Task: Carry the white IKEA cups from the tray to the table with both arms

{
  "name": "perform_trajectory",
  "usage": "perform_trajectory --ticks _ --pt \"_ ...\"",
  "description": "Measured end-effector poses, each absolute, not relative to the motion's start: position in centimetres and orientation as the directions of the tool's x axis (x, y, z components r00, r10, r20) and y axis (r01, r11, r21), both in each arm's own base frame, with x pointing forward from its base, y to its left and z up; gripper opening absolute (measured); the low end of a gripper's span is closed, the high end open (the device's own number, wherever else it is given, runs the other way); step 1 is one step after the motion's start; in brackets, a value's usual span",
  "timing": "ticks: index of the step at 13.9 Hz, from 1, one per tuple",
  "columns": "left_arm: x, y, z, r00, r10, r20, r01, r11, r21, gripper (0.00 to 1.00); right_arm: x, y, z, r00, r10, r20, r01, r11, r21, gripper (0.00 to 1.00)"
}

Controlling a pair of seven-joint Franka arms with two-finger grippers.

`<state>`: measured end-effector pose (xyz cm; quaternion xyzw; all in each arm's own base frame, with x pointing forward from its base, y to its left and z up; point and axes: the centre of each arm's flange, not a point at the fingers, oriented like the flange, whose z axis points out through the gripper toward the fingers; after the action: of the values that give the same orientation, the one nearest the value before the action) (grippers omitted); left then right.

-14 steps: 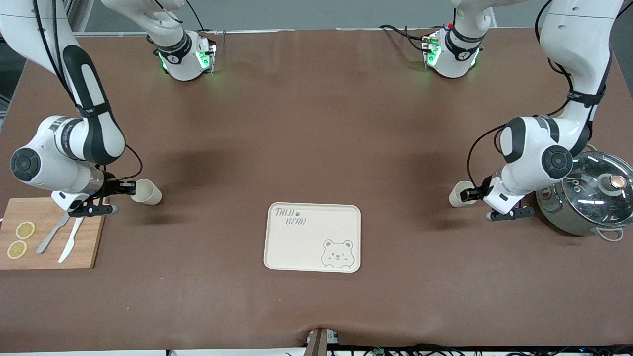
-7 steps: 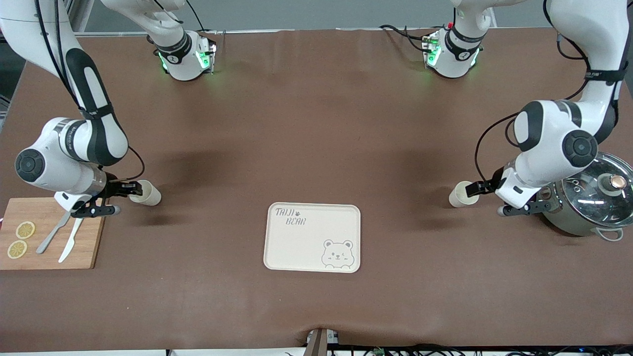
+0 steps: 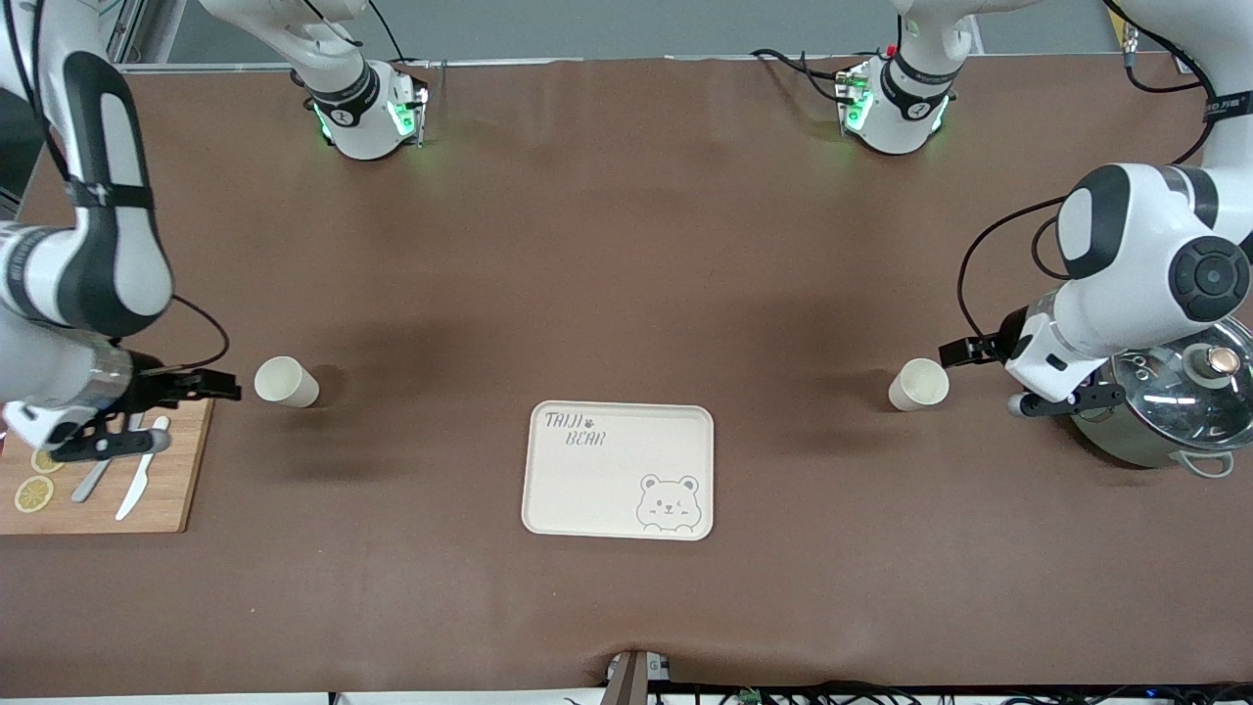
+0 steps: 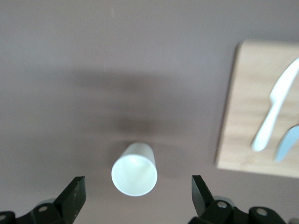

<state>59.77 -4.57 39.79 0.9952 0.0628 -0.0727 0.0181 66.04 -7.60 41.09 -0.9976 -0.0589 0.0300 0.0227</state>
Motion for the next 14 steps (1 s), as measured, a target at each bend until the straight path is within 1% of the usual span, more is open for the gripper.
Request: perform_trajectory --ticks 2,5,7,10,12,14 --pt "59.8 -4.5 41.5 0.981 0.121 -0.155 0.126 -0.992 0.024 1.0 67.6 -7.5 44.9 0.992 0.127 -0.015 0.127 -0.991 -0.035 1.0" --pt "59.0 -4.6 44.6 0.981 0.119 -0.151 0.123 -0.992 0.017 1.0 68.1 -7.7 51.1 0.991 0.131 0.006 0.131 -0.991 -0.025 1.0" --pt "58.2 -4.6 46.5 0.982 0.119 -0.149 0.122 -0.993 0.011 1.0 66.7 -7.2 56.4 0.99 0.141 0.008 0.141 -0.99 -0.029 1.0" --pt "57.0 -4.6 48.9 0.982 0.117 -0.146 0.119 -0.993 0.003 1.0 62.3 -6.4 63.5 0.988 0.155 0.007 0.155 -0.987 -0.047 1.0" --pt "56.4 -4.6 50.7 0.981 0.117 -0.152 0.118 -0.993 -0.001 1.0 60.9 -6.3 65.0 0.988 0.157 0.006 0.157 -0.986 -0.052 1.0" --pt "56.3 -4.3 53.5 0.981 0.122 -0.148 0.123 -0.992 -0.002 1.0 60.9 -6.4 64.5 0.988 0.156 -0.004 0.156 -0.986 -0.055 1.0"
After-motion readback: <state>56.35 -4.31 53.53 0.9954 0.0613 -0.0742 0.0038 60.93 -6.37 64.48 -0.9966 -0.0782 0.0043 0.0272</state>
